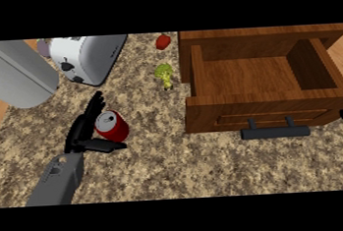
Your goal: Pick up the can, place it into the drawer and close the drawer
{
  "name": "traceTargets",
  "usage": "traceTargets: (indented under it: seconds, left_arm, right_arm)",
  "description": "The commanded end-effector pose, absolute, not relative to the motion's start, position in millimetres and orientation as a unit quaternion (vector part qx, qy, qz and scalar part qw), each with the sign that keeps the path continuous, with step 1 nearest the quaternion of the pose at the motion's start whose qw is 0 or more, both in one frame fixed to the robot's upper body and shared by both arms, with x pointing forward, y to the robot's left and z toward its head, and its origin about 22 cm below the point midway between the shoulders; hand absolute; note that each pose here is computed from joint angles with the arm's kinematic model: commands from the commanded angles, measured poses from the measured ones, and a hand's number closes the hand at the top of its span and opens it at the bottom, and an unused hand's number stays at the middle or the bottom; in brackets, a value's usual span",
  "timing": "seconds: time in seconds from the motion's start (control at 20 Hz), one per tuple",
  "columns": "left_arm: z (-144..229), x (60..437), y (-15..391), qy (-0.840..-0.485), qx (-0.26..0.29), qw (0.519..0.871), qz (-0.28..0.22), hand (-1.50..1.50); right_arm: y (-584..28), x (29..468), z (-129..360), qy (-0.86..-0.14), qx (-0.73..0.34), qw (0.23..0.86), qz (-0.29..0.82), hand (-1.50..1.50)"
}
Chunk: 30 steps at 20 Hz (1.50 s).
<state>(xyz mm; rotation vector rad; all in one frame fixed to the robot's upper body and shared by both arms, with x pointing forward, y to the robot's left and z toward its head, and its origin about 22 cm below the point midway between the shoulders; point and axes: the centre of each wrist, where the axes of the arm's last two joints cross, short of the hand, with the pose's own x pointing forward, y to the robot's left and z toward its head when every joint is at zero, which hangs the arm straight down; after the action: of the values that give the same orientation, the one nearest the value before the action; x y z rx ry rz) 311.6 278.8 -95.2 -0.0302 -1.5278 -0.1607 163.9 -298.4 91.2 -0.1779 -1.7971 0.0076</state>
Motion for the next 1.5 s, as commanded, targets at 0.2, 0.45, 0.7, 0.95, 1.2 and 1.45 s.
traceTargets:
  seconds: [0.2,0.45,0.7,0.95,1.2,1.45]
  left_arm:
    - [-96.2,325.6,239.5,-0.692,-0.019,0.717,-0.079,-1.5]
    - [-90.0,335.2,247.6,-0.696,-0.042,0.711,-0.087,-1.5]
    - [-96.0,331.5,242.6,-0.698,-0.058,0.709,-0.086,1.5]
    - [-80.0,347.5,241.7,-0.703,-0.089,0.703,-0.07,1.5]
    - [-65.9,336.6,214.6,-0.712,-0.109,0.689,-0.077,1.5]
    - [-74.2,319.7,241.1,-0.722,-0.058,0.689,-0.014,1.5]
  right_arm:
    - [-303.6,146.6,89.5,-0.783,-0.081,0.617,0.007,-1.5]
    - [-315.5,151.9,83.6,-0.786,-0.069,0.615,0.003,-1.5]
    - [-316.7,142.7,90.4,-0.782,-0.074,0.619,0.002,-1.5]
    - [-287.5,128.3,98.6,-0.783,-0.067,0.619,-0.009,-1.5]
    - [-290.6,133.4,80.1,-0.785,-0.066,0.616,-0.01,-1.5]
    - [-286.0,144.4,93.7,-0.79,-0.079,0.608,-0.01,-1.5]
